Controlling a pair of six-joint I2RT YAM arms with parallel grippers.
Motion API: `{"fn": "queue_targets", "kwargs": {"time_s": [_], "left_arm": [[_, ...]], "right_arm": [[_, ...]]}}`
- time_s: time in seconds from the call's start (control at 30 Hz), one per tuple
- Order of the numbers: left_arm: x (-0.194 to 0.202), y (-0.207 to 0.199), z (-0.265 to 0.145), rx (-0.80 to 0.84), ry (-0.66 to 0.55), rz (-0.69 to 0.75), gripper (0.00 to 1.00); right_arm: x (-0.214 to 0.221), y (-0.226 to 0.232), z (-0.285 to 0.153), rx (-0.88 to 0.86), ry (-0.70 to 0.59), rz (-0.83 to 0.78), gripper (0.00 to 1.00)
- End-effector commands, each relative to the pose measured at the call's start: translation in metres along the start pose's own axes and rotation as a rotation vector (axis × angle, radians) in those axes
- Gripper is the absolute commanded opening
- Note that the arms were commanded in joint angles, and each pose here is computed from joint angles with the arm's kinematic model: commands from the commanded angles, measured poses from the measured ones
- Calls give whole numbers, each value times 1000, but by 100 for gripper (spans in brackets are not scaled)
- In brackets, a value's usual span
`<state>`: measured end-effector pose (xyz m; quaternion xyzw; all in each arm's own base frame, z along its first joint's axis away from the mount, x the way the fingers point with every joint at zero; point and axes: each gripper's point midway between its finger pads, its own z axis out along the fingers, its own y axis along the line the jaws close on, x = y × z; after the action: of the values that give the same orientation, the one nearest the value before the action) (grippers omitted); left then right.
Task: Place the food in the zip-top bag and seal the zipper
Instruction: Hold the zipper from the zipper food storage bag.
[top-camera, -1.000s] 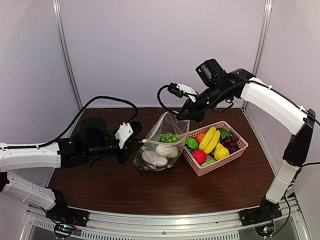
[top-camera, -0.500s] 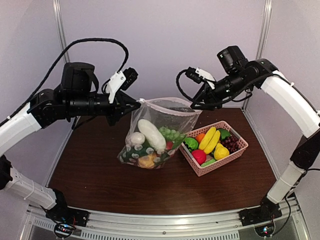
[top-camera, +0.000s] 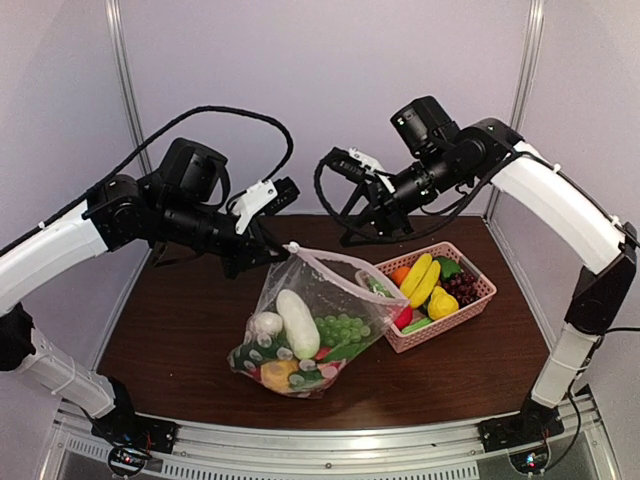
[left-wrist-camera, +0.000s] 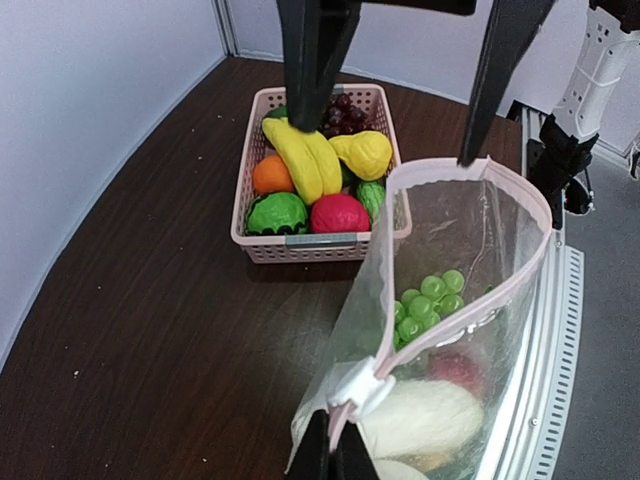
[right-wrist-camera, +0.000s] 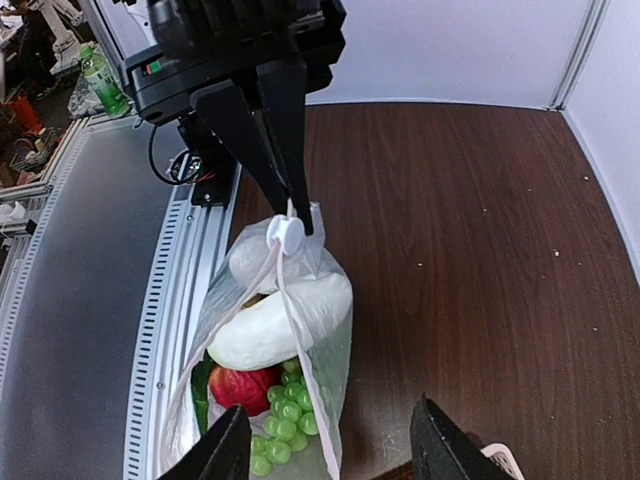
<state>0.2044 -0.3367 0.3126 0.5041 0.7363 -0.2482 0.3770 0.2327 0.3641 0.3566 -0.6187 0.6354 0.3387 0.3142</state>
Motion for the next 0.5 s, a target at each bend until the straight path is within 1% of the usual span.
{"fn": "queue_targets", "kwargs": {"time_s": [0.0, 0.1, 0.27, 0.47], "left_arm": [[-24, -8, -10, 36, -89, -37, 0], [-37, -11, -20, 52, -113, -67, 0], [-51, -12, -47, 48, -77, -86, 0], [-52, -17, -44, 85, -59, -127, 0]], "right_arm": [[-16, 13, 26, -75, -57, -1, 54], [-30, 17, 35, -80, -81, 7, 55], [-54, 27, 29, -66, -138, -17, 57], [-69, 42, 39, -78, -155, -19, 59]]}}
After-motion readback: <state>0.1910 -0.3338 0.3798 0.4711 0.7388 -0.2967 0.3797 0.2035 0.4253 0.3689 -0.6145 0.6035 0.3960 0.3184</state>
